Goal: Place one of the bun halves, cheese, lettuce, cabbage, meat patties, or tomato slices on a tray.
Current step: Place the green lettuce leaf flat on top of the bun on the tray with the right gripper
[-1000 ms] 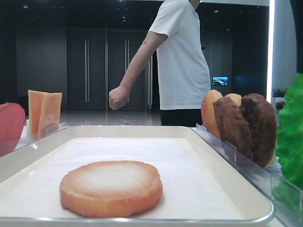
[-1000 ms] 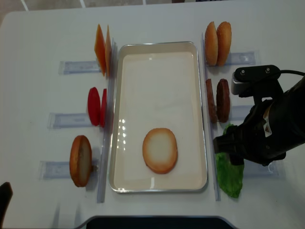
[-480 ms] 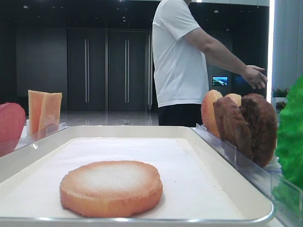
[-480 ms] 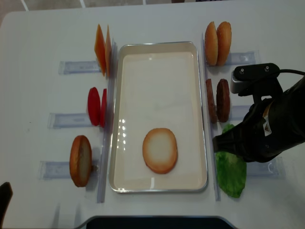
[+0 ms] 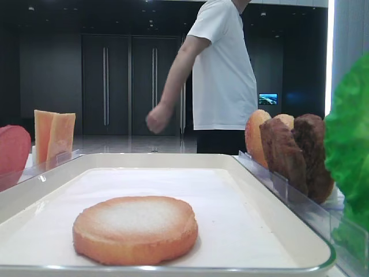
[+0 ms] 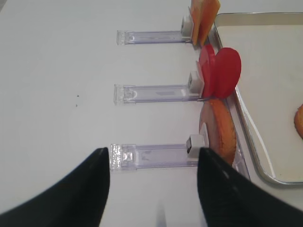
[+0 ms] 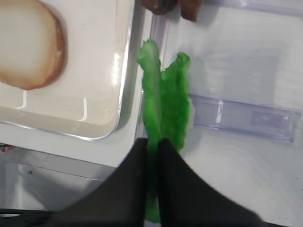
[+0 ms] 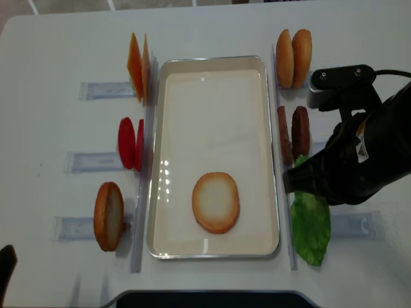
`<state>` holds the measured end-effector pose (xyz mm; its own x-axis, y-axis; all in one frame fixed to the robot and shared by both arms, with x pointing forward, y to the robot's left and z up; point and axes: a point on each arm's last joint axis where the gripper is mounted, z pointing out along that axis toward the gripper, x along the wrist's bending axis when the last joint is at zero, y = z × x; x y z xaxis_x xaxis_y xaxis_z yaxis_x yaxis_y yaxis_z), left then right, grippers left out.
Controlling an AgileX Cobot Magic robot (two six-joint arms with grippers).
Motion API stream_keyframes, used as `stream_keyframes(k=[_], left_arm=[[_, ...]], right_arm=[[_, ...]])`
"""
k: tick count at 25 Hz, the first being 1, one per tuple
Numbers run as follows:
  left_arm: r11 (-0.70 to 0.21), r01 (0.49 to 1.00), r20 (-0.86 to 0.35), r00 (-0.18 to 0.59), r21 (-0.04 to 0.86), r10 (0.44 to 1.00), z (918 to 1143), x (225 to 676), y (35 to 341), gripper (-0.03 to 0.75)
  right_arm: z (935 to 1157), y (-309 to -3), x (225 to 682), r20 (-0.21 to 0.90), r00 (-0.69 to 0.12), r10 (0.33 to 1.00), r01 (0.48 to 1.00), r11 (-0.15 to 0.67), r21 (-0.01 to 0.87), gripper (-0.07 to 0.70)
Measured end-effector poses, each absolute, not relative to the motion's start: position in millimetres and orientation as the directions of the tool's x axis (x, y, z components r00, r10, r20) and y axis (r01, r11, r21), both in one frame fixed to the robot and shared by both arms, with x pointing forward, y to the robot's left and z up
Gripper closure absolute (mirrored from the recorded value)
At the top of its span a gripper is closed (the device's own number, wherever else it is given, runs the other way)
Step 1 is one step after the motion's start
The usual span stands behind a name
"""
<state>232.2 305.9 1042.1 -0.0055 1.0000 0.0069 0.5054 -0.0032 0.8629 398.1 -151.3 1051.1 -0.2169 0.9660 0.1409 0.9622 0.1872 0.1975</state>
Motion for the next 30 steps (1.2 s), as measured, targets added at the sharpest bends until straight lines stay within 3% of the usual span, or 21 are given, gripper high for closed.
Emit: stream_keyframes(k=[8,14,20,23,30], left_arm=[[-0.003,0.505,0.007,-0.005,0.863,1.000,1042,232,306,0.265],[-0.003,0.505,0.007,-0.005,0.863,1.000,1042,232,306,0.265],[-0.003,0.505,0.007,-0.005,0.863,1.000,1042,232,306,0.265],[-0.003,0.505,0.007,-0.005,0.863,1.000,1042,232,306,0.265],[-0.003,0.505,0.007,-0.005,0.863,1.000,1042,232,306,0.265]], right_arm=[[1083,-132,399,0.254,-0.300,0.919,0.933,0.227,0.279,0.582],[1094,-112,401,0.415,-0.414,0.810,0.885,0.252,0.391,0.582],[1103,-100,404,0.486,-0.506,0.713,0.828,0.242,0.506,0.582],[1103,-95,406,0.500,-0.533,0.682,0.813,0.250,0.526,0.582],[1076,-71,419,0.555,-0.535,0.637,0.835,0.297,0.464,0.582]])
